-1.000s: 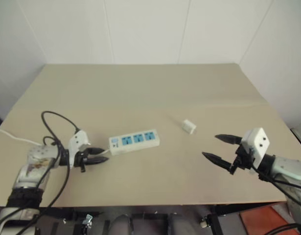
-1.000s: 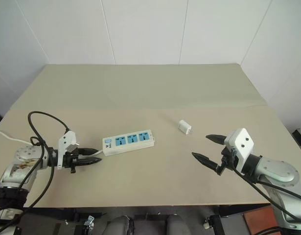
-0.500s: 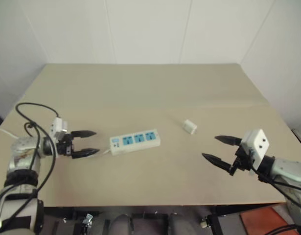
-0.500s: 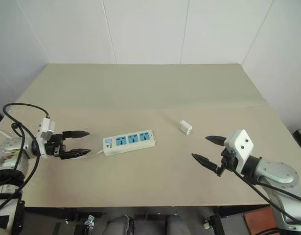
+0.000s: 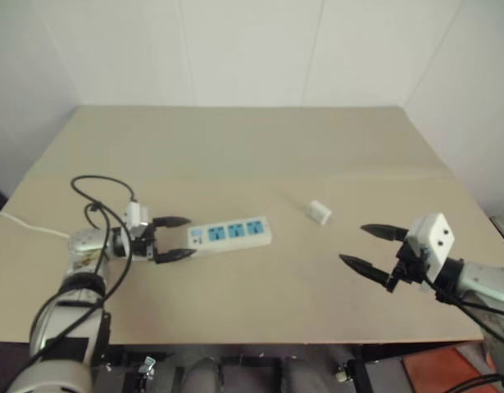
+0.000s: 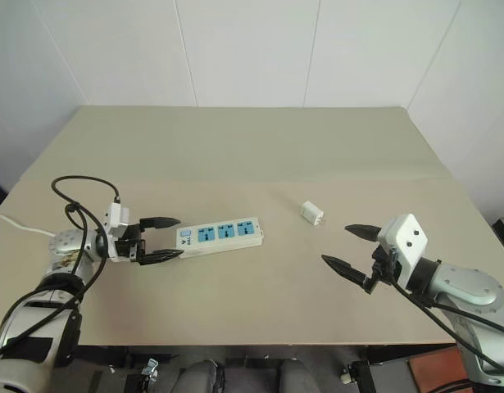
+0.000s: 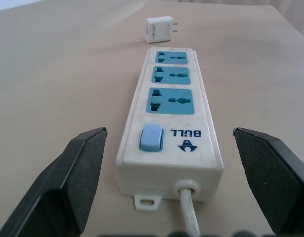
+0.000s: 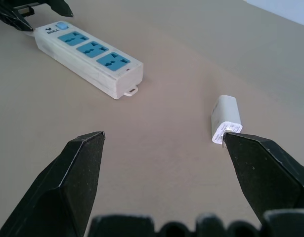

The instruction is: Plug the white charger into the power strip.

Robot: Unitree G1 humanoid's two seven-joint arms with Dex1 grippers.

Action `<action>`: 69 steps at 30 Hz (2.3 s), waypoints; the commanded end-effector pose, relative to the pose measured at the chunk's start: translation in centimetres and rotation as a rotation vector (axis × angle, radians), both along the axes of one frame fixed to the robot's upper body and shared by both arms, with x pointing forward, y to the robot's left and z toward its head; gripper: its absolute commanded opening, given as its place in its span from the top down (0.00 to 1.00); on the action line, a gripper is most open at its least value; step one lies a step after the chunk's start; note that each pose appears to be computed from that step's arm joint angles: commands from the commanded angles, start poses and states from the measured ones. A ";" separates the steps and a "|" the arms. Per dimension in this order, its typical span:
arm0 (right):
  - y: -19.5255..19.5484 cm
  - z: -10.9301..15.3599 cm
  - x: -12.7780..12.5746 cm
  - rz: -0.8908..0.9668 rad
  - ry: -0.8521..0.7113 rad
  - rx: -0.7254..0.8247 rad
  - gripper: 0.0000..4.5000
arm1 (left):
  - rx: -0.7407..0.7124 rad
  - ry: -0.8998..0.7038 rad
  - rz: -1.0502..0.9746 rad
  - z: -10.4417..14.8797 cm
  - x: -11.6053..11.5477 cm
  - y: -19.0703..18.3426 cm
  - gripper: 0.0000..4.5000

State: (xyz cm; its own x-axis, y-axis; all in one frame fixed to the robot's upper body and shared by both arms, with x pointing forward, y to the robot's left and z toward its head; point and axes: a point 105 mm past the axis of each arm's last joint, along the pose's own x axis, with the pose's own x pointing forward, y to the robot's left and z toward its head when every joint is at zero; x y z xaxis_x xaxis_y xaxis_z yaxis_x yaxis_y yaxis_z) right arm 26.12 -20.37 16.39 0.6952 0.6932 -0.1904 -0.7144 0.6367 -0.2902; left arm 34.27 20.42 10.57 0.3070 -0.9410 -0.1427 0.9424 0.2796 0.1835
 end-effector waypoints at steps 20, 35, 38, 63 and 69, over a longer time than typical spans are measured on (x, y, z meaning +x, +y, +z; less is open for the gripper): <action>-0.3 1.8 -0.6 -0.035 -0.053 0.000 0.00 | 0.059 0.003 -0.022 0.2 0.8 -0.8 0.01; -0.5 2.1 -0.5 -0.047 -0.066 0.004 0.00 | 0.093 0.029 0.020 -1.6 0.4 -0.4 0.27; -0.4 2.0 -0.4 -0.045 -0.065 0.006 0.00 | 0.088 0.031 0.024 -1.8 0.3 -0.5 0.27; 5.0 5.8 12.0 -0.017 0.374 -0.529 0.00 | 0.153 0.032 -0.215 -2.4 -1.2 -4.0 0.27; 6.4 6.2 15.2 -0.050 0.399 -0.722 0.00 | 0.139 0.031 -0.232 -2.6 -1.5 -4.3 0.27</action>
